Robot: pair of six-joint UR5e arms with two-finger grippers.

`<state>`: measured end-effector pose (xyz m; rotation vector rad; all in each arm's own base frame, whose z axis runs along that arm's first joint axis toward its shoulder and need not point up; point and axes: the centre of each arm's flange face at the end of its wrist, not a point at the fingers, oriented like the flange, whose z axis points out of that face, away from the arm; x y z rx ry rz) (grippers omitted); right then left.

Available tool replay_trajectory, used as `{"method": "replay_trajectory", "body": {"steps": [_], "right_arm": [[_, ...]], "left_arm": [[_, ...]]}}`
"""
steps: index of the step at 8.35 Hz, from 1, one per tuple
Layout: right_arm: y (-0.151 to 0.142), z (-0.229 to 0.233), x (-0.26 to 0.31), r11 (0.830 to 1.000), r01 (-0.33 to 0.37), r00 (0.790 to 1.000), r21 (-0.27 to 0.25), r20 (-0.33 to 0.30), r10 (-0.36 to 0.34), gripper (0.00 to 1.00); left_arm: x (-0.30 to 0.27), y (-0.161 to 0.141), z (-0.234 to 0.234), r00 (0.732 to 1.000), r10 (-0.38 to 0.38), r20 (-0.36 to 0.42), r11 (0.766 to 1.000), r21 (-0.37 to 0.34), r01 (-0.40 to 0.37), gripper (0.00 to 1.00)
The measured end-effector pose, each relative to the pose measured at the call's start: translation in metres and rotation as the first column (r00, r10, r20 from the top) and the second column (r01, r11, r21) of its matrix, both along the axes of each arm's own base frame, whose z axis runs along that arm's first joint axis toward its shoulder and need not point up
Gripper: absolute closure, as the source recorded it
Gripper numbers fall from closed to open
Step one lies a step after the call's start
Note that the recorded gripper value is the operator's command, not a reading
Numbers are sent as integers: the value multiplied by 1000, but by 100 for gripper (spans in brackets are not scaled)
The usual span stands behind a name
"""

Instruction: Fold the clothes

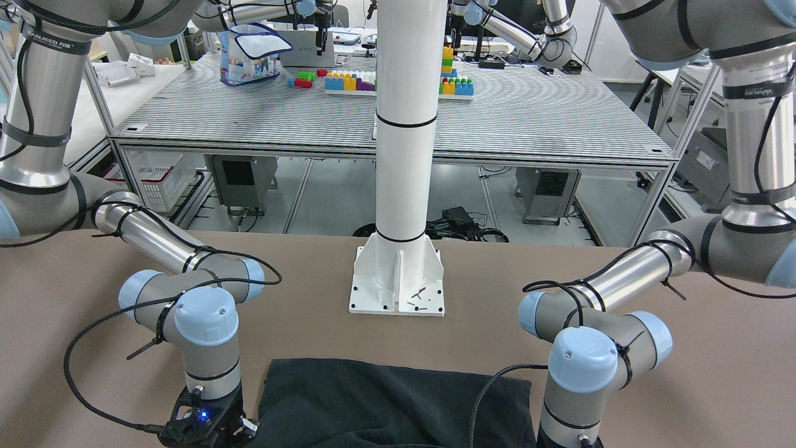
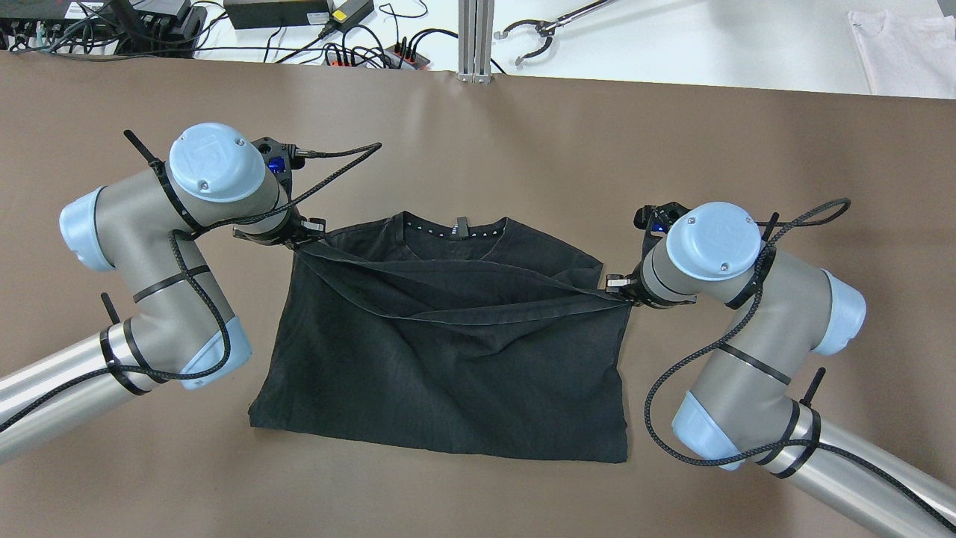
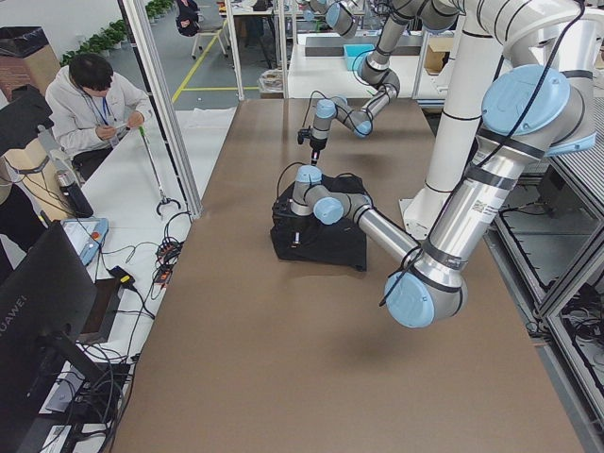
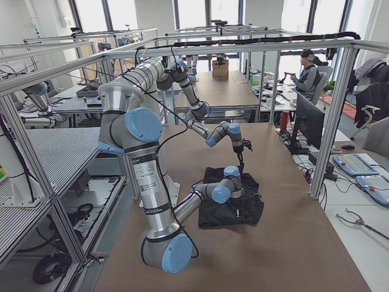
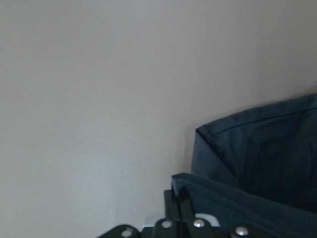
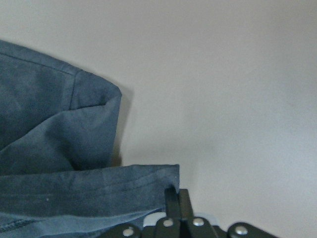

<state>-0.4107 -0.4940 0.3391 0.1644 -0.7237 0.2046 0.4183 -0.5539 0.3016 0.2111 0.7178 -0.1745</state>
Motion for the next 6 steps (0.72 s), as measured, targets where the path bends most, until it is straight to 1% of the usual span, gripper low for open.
{"method": "replay_trajectory", "body": {"steps": [2,3,4,5,6], "right_arm": [[-9,14,-11,1000,2,1000,6,2,-2,85],[-11,17,-12,1000,3,1000,8,1,-3,84],[-11,17,-13,1000,5,1000,10,2,-5,23],[-11,15,-12,1000,7,1000,16,6,-7,6],[-11,10,-8,999,10,1000,30,13,-10,6]], "left_arm": [[5,-1,9,1000,1,0,1000,4,-1,100],[5,-1,10,1000,1,-1,1000,6,-1,91],[4,-1,9,1000,3,-4,1000,11,-3,21],[2,-1,6,1000,18,-8,999,31,-18,0],[-4,0,2,999,49,-9,996,71,-49,0]]}}
